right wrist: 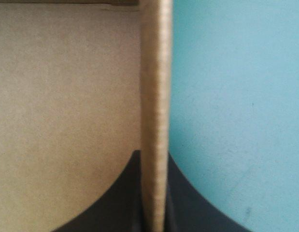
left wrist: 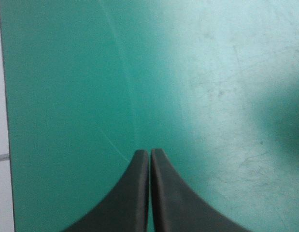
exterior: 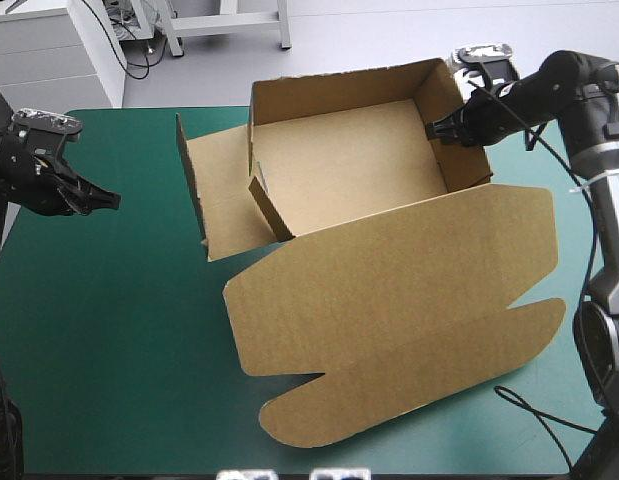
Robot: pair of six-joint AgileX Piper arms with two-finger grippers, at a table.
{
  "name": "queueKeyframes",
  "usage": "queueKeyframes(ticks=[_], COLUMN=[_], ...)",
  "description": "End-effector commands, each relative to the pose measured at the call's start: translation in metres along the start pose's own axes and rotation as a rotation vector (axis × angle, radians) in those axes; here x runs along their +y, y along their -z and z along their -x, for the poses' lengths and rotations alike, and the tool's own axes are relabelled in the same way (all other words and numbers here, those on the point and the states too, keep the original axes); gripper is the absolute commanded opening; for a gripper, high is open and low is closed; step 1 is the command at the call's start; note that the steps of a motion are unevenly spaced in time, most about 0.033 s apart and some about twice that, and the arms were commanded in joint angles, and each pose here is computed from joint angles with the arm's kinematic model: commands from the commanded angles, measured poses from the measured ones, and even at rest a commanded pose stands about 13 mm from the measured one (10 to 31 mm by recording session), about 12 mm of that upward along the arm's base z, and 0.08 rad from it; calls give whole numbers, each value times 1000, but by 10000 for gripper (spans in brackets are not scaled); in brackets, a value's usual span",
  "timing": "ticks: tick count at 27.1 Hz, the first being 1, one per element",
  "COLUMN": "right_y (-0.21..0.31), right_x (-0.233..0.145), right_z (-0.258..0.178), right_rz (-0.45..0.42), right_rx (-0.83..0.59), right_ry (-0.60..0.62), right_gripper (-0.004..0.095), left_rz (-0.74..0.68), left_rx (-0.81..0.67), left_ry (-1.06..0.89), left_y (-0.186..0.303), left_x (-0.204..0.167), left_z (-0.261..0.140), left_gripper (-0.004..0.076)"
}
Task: Fold the box
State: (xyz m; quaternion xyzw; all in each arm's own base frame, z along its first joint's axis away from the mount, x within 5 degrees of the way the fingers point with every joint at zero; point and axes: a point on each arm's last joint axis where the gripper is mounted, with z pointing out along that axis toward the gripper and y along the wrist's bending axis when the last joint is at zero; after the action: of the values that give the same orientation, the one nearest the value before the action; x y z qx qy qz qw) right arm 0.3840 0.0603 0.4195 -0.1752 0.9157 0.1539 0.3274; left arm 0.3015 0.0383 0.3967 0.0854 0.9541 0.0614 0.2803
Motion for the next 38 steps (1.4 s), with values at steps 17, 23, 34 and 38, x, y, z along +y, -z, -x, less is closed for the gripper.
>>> queueKeyframes(ticks=[17,23,34,38], right_y=[61,61,58,55], right_x=[22,10,12,13], right_z=[1,1,4,4], right_rz=[100,-28,-82,-163], right_rx=[-200,-197,-220,-205], right_ry=[0,-39,-34,-33], right_gripper=[-19,-19,-17,-17], left_rz=[-965,-1087,-1257,-1312], left_rx=[-182,-234,-361,-388], left_ry=[17,25,73,110], left_y=[-20,-5,22,28], left_x=[-92,-111,-119,-119], left_z=[42,48,56,59], left_gripper=[-8,-8,-8,-8])
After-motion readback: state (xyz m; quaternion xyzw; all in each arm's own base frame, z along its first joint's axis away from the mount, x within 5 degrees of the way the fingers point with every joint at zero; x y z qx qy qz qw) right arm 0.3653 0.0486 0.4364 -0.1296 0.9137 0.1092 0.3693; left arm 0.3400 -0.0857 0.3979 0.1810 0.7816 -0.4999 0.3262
